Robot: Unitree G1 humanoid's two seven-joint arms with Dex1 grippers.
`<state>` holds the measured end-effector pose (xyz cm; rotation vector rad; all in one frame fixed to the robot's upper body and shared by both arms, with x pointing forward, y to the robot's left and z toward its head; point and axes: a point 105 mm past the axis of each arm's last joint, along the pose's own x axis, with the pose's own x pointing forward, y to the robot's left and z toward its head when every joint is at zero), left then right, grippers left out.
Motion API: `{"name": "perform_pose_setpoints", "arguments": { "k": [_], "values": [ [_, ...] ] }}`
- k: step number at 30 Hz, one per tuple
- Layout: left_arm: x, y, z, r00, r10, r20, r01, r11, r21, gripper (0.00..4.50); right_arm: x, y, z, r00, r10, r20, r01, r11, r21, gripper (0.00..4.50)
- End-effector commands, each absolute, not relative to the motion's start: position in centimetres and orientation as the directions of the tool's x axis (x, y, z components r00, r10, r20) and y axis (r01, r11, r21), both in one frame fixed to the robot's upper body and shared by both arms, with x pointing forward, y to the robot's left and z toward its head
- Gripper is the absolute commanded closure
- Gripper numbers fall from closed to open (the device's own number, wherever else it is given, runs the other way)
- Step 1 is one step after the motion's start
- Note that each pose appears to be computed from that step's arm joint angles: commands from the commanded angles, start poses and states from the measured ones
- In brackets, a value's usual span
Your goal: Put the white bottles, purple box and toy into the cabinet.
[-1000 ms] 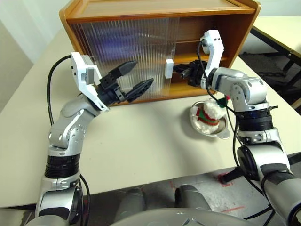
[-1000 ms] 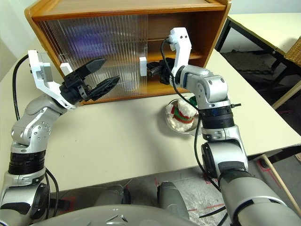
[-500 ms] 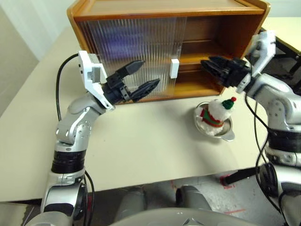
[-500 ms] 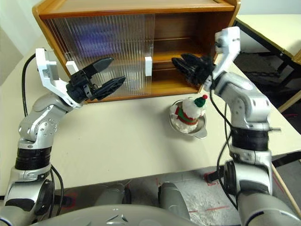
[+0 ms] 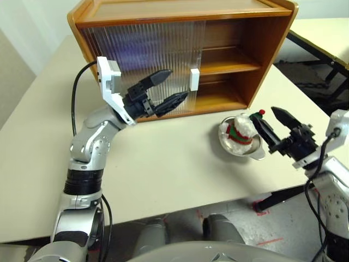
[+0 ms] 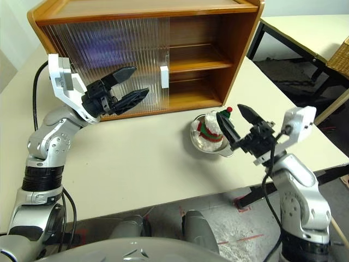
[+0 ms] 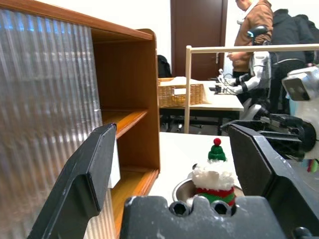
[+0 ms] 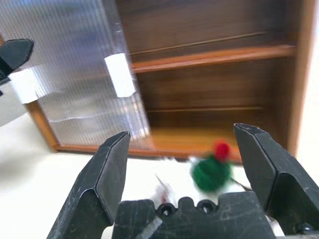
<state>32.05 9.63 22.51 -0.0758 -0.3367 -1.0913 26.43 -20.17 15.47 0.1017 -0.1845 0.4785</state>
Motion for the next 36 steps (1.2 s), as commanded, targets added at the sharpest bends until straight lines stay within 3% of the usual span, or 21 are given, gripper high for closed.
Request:
{"name": "perform_pose_setpoints", "arguments": {
  "k": [1,9,19,36],
  "values": [
    [32.1,9.5,22.4,0.41,-0.863,0.296,0.882,0.458,0.111,0.0,25.5,-20.6,14.4,0.88,0.423,0.216,-0.442,0.896,0.042,0.03],
    [32.1,9.7,22.5,0.423,-0.855,0.299,0.874,0.473,0.116,0.0,25.6,-20.0,10.1,0.898,0.426,0.105,-0.437,0.893,0.111,0.03],
    [31.9,10.1,22.6,0.44,-0.846,0.302,0.863,0.491,0.12,0.0,27.0,-19.5,8.0,0.899,0.432,0.065,-0.437,0.89,0.132,0.03],
    [31.9,10.3,22.9,0.453,-0.837,0.308,0.853,0.508,0.125,0.0,28.5,-18.4,9.1,0.899,0.434,0.054,-0.437,0.889,0.139,0.03]
  ]
}}
